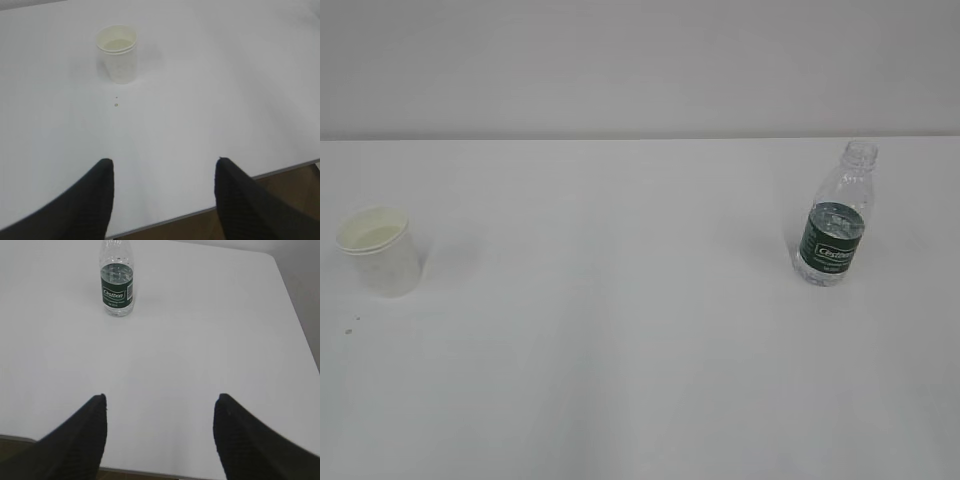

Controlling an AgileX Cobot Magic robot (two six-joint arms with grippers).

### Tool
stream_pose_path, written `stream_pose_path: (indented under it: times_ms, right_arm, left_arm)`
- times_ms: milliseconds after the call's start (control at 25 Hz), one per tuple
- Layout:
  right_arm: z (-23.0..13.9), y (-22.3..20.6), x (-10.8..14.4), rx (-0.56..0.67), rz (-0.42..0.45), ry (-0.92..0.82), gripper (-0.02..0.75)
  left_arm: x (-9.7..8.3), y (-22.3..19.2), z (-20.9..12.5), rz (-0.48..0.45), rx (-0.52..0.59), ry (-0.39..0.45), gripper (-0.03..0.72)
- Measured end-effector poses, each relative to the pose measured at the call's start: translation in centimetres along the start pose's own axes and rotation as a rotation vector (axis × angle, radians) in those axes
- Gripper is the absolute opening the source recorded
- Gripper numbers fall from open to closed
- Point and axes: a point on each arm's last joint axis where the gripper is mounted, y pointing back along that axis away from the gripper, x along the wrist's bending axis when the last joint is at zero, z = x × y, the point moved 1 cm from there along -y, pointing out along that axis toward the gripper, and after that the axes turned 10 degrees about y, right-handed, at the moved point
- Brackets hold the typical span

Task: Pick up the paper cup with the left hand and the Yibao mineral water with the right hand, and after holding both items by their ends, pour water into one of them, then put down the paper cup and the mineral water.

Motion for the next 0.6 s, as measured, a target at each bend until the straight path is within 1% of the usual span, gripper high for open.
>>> stream_pose_path:
  times_ms: [280, 520, 600]
  right_arm:
    - [0.0, 0.0, 0.0, 0.0, 0.0, 0.0, 0.504]
    - [0.0, 0.0, 0.0, 0.0, 0.0, 0.0, 0.528]
    - [0.0, 0.0, 0.0, 0.0, 0.0, 0.0, 0.533]
  left_arm:
    - [0.0, 0.0, 0.0, 0.0, 0.0, 0.0, 0.454]
    - [0.0, 0.0, 0.0, 0.0, 0.0, 0.0, 0.533]
    - [0.0, 0.0, 0.0, 0.0, 0.0, 0.0, 0.544]
